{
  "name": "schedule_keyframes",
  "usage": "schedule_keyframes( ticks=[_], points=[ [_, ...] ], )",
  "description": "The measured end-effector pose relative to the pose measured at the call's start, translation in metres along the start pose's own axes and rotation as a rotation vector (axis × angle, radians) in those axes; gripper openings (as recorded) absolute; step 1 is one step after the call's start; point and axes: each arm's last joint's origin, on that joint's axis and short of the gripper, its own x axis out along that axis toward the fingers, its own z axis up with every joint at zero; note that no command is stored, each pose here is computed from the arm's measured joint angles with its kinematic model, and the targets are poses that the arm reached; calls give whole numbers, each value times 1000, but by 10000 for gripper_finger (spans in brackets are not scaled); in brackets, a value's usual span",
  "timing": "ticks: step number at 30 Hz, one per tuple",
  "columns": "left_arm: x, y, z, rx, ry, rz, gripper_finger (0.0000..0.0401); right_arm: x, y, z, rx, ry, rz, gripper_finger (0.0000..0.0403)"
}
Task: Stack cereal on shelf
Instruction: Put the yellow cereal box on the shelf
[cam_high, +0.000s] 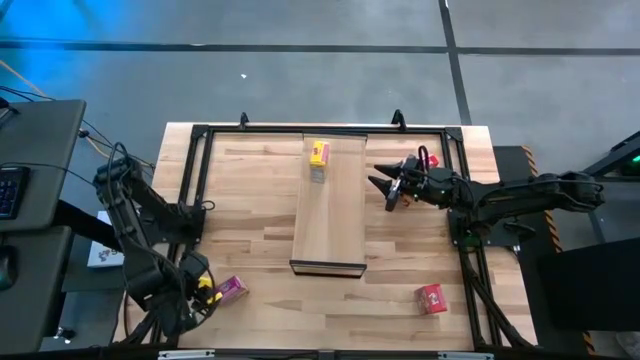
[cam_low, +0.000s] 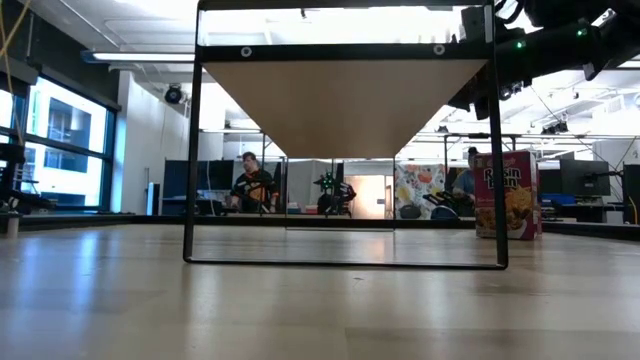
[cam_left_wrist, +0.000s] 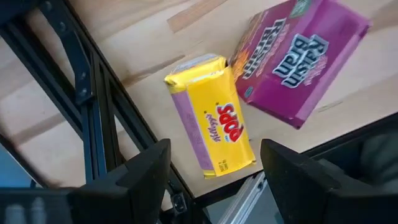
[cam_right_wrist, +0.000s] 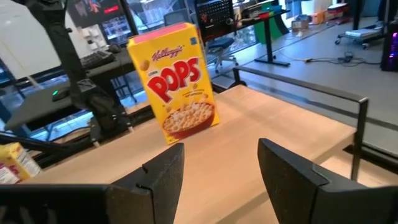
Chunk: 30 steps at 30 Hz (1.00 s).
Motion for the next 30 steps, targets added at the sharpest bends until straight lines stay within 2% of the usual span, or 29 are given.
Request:
schedule_keyframes(
  ticks=[9,30],
  points=[
    [4,0,-3,-41,-42,13,241,0,0,-1,-4,16,20,197],
    [4,0,-3,-10,-42,13,241,0,0,-1,1,16,21,197]
  ],
)
